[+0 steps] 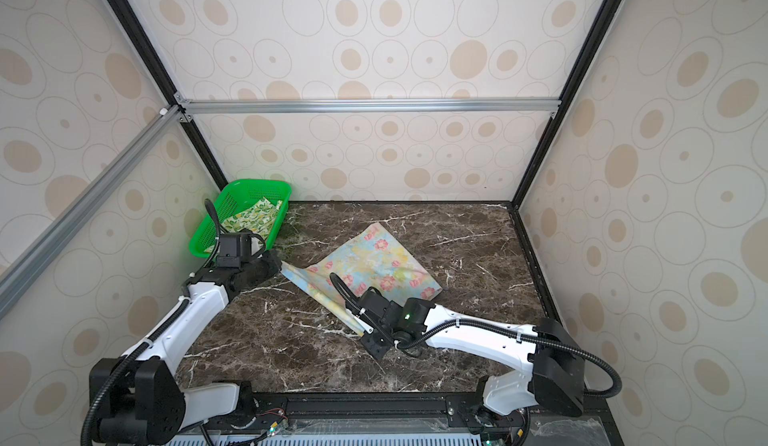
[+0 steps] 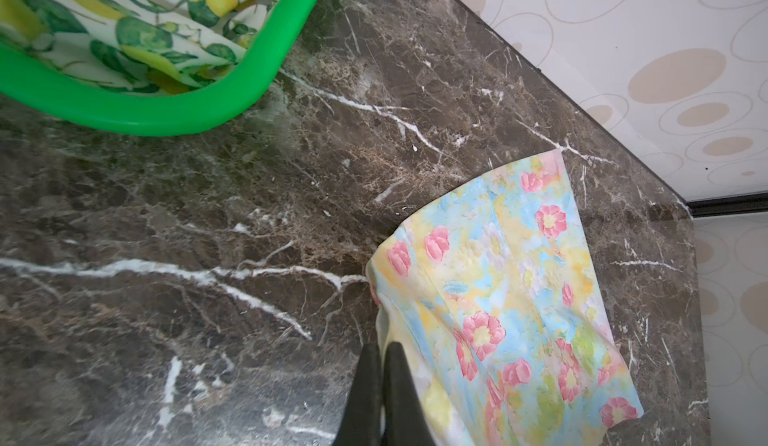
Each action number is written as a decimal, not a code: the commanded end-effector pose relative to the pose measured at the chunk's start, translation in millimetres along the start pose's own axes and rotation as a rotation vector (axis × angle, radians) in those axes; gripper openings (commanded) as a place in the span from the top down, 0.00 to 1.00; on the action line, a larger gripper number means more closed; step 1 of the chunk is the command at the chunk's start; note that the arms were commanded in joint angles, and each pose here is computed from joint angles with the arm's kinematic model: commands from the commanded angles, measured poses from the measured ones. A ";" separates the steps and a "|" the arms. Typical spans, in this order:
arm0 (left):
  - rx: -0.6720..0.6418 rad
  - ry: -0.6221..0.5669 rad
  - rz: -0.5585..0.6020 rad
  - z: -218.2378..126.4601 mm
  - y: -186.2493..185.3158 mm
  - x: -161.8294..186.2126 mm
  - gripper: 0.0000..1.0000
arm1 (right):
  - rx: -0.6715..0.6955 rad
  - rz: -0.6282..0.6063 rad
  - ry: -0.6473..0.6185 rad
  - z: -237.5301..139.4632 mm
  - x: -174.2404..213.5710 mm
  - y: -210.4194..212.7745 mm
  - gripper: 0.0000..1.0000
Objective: Fold and stack the skirts
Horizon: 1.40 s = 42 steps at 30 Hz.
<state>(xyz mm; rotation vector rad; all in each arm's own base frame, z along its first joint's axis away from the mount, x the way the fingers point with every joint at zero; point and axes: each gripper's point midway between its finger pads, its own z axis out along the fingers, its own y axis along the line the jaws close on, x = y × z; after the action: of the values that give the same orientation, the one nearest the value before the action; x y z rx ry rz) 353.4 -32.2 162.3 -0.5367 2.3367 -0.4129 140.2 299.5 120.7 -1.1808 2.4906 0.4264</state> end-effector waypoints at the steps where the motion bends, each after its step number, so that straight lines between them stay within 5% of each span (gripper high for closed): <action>1: -0.098 -0.092 0.037 -26.7 14.7 -23.8 1.00 | -0.086 -0.006 0.062 -8.2 14.2 24.1 1.00; 11: -0.064 -0.171 0.054 -59.0 -7.8 -58.2 1.00 | -0.271 -0.001 0.006 -22.2 2.1 63.2 1.00; 32: 0.157 -0.042 0.190 66.8 -146.1 -64.0 1.00 | -0.223 0.392 -0.001 -9.8 0.0 -34.2 1.00; 42: 0.106 -0.079 0.211 63.7 -146.7 -69.0 1.00 | -0.210 0.394 0.032 -11.5 4.0 -40.5 1.00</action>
<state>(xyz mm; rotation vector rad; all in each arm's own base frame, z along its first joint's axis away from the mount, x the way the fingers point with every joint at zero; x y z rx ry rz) 473.7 -150.6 181.7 -0.2155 2.3634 -0.4717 178.2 274.3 127.5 -0.7343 2.7052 0.8066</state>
